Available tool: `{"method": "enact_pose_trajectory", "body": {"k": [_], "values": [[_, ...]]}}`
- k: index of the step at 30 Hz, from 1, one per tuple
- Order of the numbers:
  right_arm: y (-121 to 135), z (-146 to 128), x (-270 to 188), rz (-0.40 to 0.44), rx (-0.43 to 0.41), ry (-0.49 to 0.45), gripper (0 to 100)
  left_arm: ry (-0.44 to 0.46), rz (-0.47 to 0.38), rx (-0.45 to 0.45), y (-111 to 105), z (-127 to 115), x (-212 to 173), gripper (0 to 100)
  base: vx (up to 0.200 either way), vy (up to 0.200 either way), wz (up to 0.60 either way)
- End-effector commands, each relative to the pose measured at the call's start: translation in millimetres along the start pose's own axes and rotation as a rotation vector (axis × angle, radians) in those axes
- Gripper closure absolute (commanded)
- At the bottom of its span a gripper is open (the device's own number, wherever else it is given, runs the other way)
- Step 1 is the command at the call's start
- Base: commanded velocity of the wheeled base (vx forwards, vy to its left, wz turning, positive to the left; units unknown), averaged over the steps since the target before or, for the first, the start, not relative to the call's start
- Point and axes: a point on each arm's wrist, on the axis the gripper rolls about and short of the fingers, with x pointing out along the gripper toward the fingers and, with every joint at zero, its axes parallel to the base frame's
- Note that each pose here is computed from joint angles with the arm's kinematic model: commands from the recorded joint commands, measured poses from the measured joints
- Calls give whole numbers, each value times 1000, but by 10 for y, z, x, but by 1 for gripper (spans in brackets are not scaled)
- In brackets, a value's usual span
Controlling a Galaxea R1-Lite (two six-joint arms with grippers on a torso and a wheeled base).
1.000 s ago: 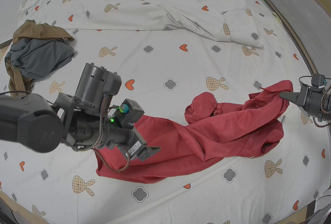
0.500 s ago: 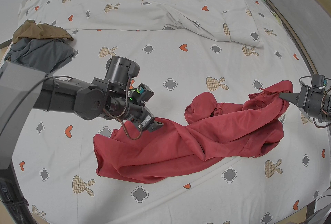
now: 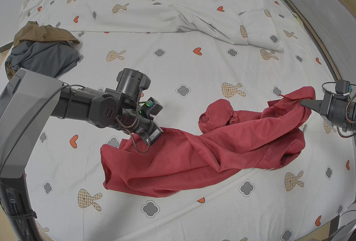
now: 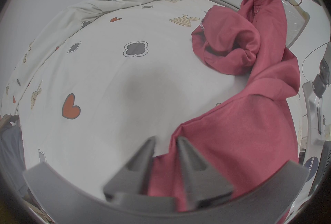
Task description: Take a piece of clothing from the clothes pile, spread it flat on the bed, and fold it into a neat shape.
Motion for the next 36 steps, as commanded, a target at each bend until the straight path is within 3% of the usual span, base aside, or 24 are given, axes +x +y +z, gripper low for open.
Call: {"method": "enact_pose_trajectory", "body": {"k": [1, 9, 17, 21, 22, 23, 25, 26, 28, 36], "values": [[2, 1, -3, 1, 0, -1, 100, -35, 20, 0, 30, 78, -159, 100, 0, 0, 0], [-3, 1, 0, -1, 1, 0, 100, -149, 100, -17, 162, 235, -818, 100, 0, 0, 0], [-14, -4, 20, -4, 5, 6, 100, -228, 195, -81, 280, 141, -1545, 100, 0, 0, 0], [-11, -6, 22, -2, 4, 7, 100, -245, 192, -91, 130, 16, -1850, 100, 0, 0, 0], [-13, -7, 26, -3, 5, 8, 100, -255, 164, -74, -73, -91, -2043, 100, 0, 0, 0], [-10, -8, 27, -2, 4, 9, 100, -256, 156, -70, -113, -106, -2069, 100, 0, 0, 0], [11, -26, 41, 8, 3, 19, 100, -247, 91, -53, -426, -289, -2322, 100, 0, 0, 0], [11, -26, 41, 8, 3, 19, 100, -247, 91, -53, -426, -289, -2322, 100, 0, 0, 0], [10, -52, 51, 9, 4, 30, 100, -229, -12, -47, -770, -513, -2579, 100, 0, 0, 0], [-2, -88, 116, 8, 8, 56, 100, -233, -205, -75, -1219, -930, -2921, 100, 0, 0, 0]]}}
